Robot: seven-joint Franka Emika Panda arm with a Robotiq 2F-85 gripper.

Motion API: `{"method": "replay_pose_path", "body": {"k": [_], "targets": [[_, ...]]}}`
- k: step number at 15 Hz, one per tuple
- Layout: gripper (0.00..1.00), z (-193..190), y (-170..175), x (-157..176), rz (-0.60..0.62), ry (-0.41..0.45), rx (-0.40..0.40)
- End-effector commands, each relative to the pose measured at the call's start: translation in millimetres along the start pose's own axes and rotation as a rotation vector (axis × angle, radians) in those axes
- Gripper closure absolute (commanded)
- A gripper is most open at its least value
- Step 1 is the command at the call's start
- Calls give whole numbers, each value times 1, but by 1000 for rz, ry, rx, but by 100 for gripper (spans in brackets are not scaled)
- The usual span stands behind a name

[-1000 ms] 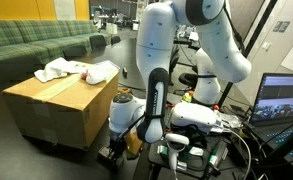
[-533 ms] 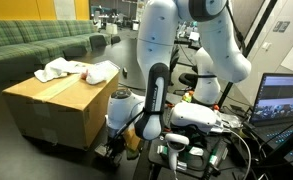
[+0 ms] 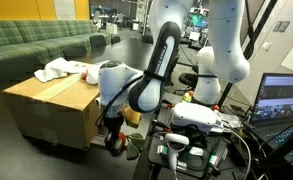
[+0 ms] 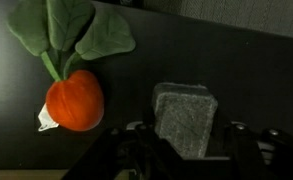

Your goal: Put the objects on the box onto the table and the objects on the table on to the box

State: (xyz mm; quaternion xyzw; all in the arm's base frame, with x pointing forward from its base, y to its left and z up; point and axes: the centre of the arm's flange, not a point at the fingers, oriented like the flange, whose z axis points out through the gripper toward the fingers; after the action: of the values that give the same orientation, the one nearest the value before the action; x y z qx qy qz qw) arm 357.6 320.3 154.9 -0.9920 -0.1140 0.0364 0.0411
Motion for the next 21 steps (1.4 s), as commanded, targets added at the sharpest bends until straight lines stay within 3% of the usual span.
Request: {"method": "replay_pose_path", "body": {"k": [1,6,11,21], "targets": [[68,-75,4,-4,-110,-55,-9],[68,-149,14,-2,-175,-92,-42],[68,-200,29,11,-186,-36,-109],[68,-210,50,117,-260,65,-249]]}}
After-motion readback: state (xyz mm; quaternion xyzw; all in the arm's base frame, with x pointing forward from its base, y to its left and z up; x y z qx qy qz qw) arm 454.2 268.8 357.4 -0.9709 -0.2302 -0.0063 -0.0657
